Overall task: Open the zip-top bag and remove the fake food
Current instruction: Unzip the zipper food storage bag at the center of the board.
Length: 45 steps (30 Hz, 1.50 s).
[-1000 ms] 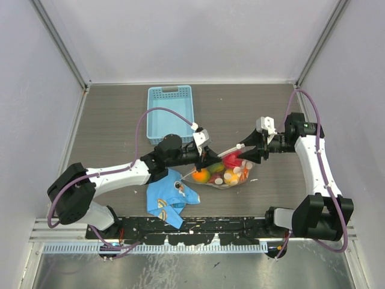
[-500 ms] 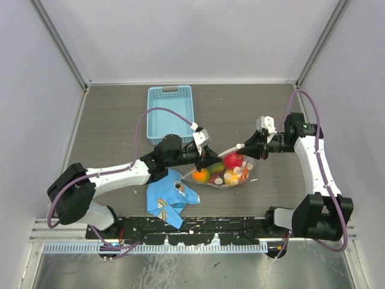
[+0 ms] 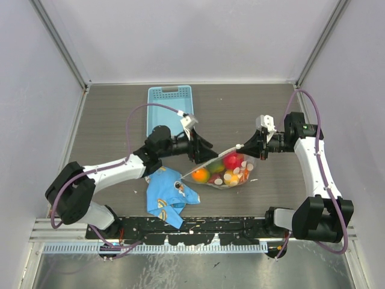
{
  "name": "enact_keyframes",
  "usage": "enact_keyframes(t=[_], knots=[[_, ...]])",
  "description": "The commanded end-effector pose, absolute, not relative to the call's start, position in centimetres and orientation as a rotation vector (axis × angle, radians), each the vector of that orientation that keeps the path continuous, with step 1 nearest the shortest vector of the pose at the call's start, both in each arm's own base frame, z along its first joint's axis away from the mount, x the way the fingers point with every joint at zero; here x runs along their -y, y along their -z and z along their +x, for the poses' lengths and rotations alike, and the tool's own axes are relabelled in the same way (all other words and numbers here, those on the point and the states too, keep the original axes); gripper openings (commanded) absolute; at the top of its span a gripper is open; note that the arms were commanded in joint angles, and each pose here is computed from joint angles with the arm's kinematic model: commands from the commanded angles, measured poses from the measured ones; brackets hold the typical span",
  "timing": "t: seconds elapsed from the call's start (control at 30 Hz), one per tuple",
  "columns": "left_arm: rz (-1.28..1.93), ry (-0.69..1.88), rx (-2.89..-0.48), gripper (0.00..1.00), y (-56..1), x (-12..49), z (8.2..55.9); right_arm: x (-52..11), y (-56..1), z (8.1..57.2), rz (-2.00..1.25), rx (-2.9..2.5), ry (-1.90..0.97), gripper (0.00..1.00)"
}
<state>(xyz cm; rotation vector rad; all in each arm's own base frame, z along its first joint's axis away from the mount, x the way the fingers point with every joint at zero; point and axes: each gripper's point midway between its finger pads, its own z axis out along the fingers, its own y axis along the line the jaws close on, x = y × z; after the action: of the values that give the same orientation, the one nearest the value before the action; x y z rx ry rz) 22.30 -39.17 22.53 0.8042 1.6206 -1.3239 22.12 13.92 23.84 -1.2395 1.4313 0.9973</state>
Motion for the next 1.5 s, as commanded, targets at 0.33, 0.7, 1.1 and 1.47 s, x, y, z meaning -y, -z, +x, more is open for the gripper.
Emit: enact_keyframes(t=[0.33, 0.7, 1.1, 1.47], knots=[[0.572, 1.416, -1.655, 0.98, -31.3, 37.8, 24.7, -13.9, -24.5, 23.2, -1.199, -1.498, -1.031, 0.01], [0.885, 1.182, -1.628, 0.75, -30.3, 42.5, 23.0, -13.8, -23.9, 23.0, -1.194, -1.528, -1.042, 0.01], [0.964, 1.261, -1.62, 0.45, -30.0, 45.9, 23.4, -13.8, -23.7, 22.8, -1.204, -1.53, -1.04, 0.01], [0.977, 1.364, -1.588, 0.37, -30.6, 47.1, 22.8, -13.8, -23.5, 22.8, -1.209, -1.532, -1.043, 0.01]])
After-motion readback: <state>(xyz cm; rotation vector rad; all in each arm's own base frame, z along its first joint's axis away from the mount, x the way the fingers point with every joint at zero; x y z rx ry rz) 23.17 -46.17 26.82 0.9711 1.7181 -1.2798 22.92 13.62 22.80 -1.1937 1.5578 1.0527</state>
